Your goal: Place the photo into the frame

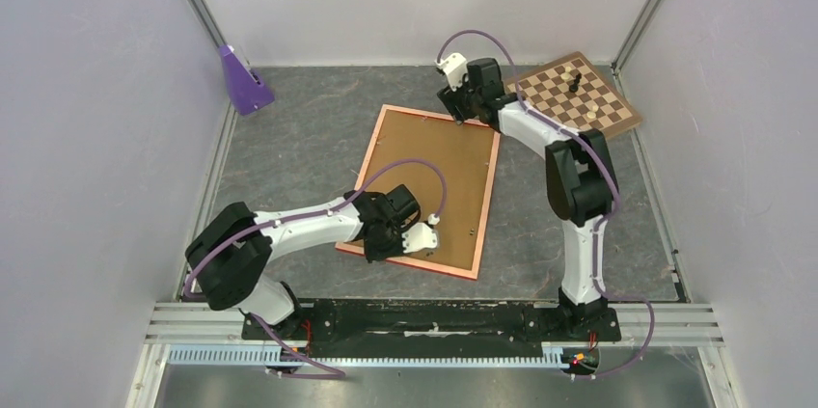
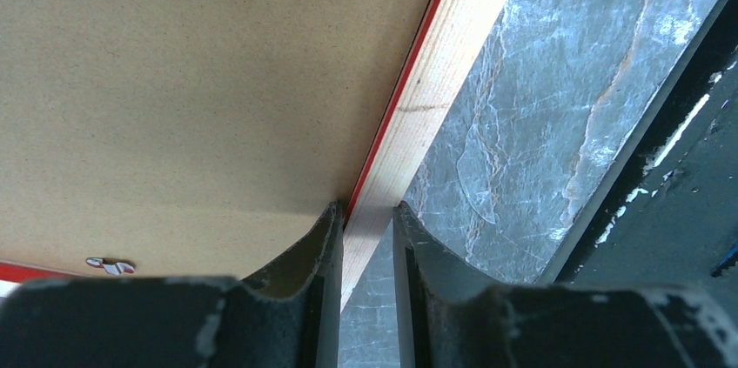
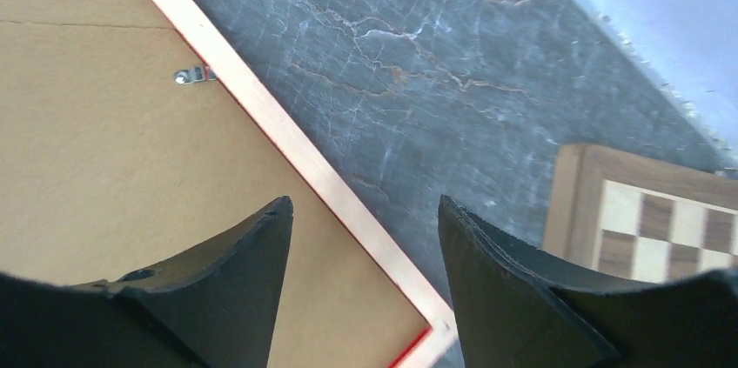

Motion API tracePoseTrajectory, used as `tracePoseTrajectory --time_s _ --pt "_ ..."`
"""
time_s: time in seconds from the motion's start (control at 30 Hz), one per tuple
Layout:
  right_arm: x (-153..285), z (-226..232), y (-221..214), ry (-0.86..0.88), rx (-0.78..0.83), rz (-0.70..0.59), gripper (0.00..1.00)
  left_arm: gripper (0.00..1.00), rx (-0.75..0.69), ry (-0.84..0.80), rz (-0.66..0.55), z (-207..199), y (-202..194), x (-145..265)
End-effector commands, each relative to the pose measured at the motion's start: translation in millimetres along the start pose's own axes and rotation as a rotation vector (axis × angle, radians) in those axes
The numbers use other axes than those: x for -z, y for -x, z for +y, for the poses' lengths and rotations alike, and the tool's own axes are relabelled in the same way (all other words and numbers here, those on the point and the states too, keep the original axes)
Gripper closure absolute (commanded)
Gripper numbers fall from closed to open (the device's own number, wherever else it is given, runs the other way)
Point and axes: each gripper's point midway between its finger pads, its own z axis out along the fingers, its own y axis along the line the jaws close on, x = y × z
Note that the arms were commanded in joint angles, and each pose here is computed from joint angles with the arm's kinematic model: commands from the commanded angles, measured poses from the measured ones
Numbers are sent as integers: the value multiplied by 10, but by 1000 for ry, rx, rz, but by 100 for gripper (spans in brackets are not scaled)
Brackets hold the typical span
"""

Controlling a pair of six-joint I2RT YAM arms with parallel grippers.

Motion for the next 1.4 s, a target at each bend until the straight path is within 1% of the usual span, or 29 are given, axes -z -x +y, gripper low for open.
tracePoseTrajectory --time_s 0.0,0.17,0.3,0.43,0.47,0.53,0.57,0.63,0.7,0.77,0.93,1.1,1.37 --pt "524 -125 462 -13 12 -123 34 97 91 -113 -32 -188 95 -220" --pt "843 -144 329 19 -35 -125 32 97 99 -147 -88 -154 350 -205" --pt "1036 -115 119 56 -67 -107 32 97 115 -176 -154 -92 655 -174" --pt "1190 -25 -122 94 -62 -58 32 97 133 -183 -198 2 909 -211" --pt "1233 8 -188 107 -60 -49 32 96 140 -186 -201 18 951 -221" --pt "1327 53 -326 132 -65 -34 32 88 146 -181 -213 46 1002 -242" --pt "1378 86 -373 152 -63 -35 32 82 149 -178 -219 51 1013 -239" --pt "1463 163 -513 185 -50 -15 33 74 150 -167 -232 68 1034 -226" --pt "1545 293 -679 231 -18 11 34 68 151 -156 -243 84 1049 -202" --pt "1628 390 -852 257 1 43 34 65 150 -151 -251 93 1056 -180" --pt "1820 558 -1241 259 35 117 35 63 151 -138 -261 101 1052 -175" --pt "1943 643 -1481 194 92 182 34 64 156 -130 -249 107 1020 -214" --pt "1968 664 -1637 127 95 226 33 65 158 -128 -239 111 1001 -242"
